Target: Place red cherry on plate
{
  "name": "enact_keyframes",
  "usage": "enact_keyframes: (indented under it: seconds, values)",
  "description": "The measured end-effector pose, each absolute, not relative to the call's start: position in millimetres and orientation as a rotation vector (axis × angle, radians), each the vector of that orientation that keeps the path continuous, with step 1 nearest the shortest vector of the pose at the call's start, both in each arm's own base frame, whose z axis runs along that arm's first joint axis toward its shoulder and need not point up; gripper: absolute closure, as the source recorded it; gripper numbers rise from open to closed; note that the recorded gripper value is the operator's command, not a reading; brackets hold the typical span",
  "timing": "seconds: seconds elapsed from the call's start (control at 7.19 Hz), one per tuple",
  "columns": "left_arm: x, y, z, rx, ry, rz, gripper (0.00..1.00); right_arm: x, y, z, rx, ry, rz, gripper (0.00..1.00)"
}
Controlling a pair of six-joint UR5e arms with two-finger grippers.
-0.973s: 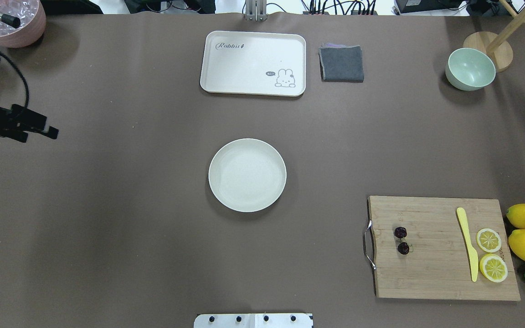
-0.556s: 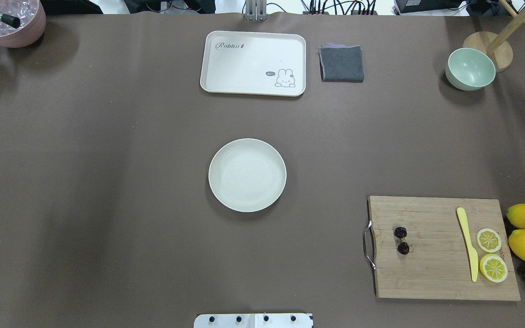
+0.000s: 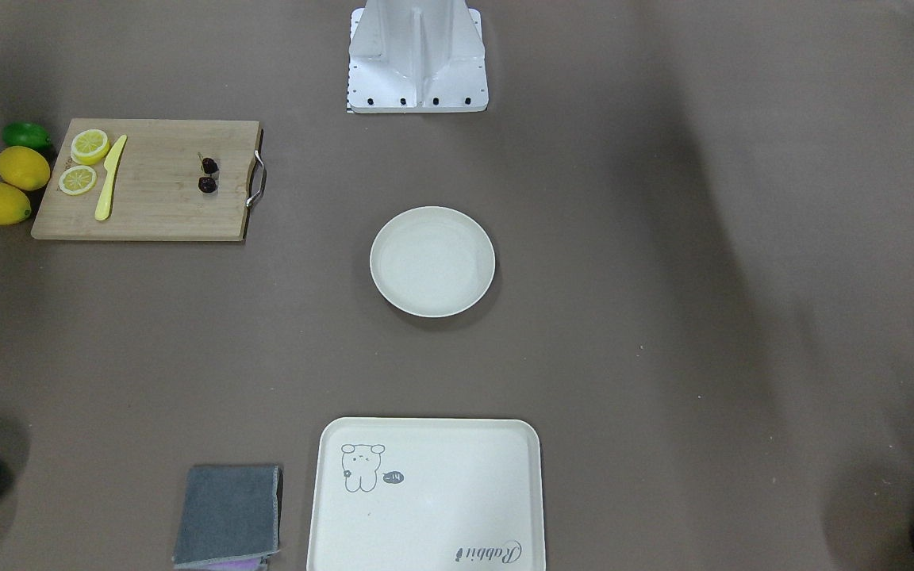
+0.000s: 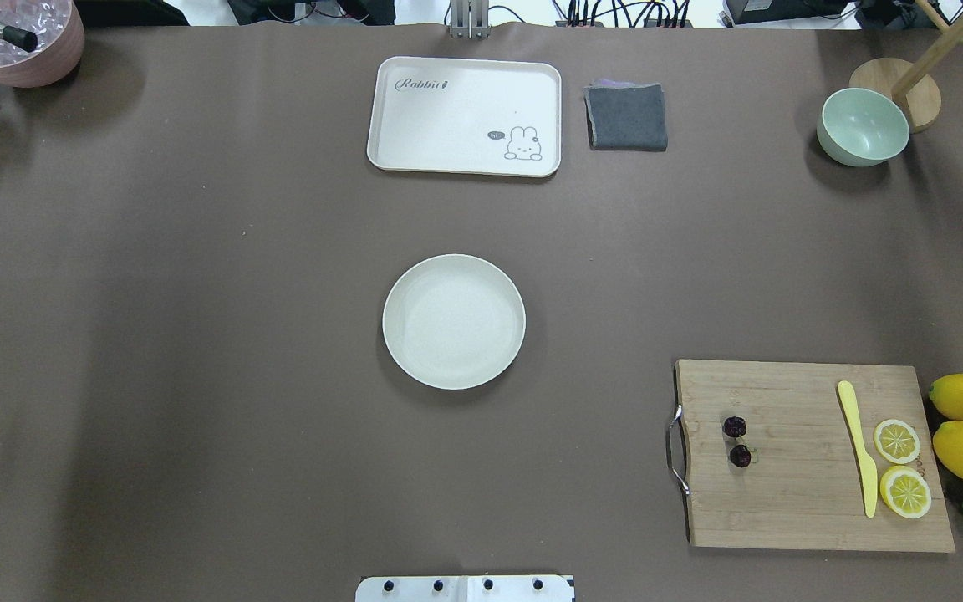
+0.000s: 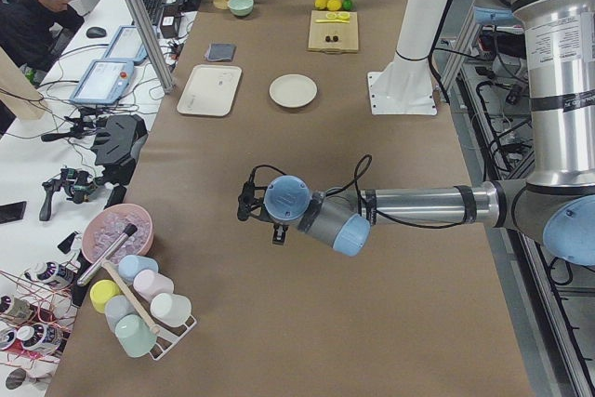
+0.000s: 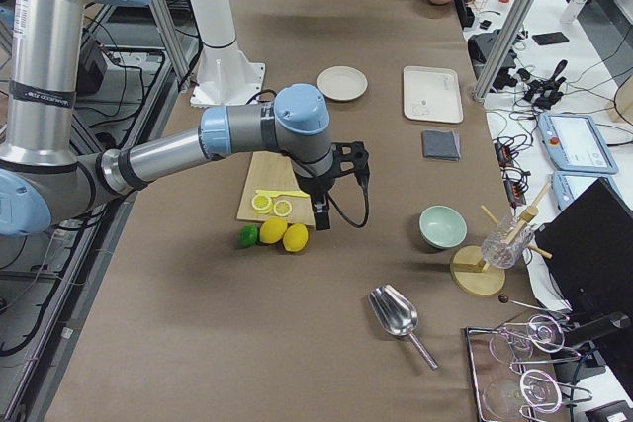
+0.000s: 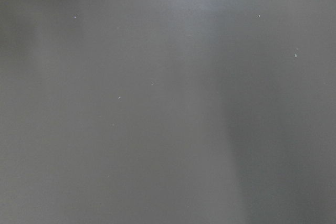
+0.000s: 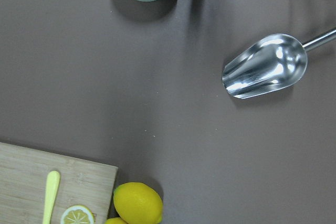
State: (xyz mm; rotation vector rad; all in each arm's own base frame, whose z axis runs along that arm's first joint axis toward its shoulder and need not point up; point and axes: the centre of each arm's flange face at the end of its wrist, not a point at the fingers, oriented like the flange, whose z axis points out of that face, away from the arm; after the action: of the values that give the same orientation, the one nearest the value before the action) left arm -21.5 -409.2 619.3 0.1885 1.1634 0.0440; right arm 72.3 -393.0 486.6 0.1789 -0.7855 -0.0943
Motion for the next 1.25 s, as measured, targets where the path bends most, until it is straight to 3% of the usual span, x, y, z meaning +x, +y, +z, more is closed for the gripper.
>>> enact_keyframes:
  seconds: [0.56, 1.25]
  values:
    - [-41.3, -388.3, 634.2, 0.209, 1.152, 0.019, 0.01, -26.9, -431.4, 419.7, 0.134, -0.834, -0.131, 0.00]
    - [-53.0, -373.5, 637.8, 0.231, 1.147, 0.008, 0.01, -121.3, -394.8, 353.7, 0.103, -0.855, -0.115, 0.03]
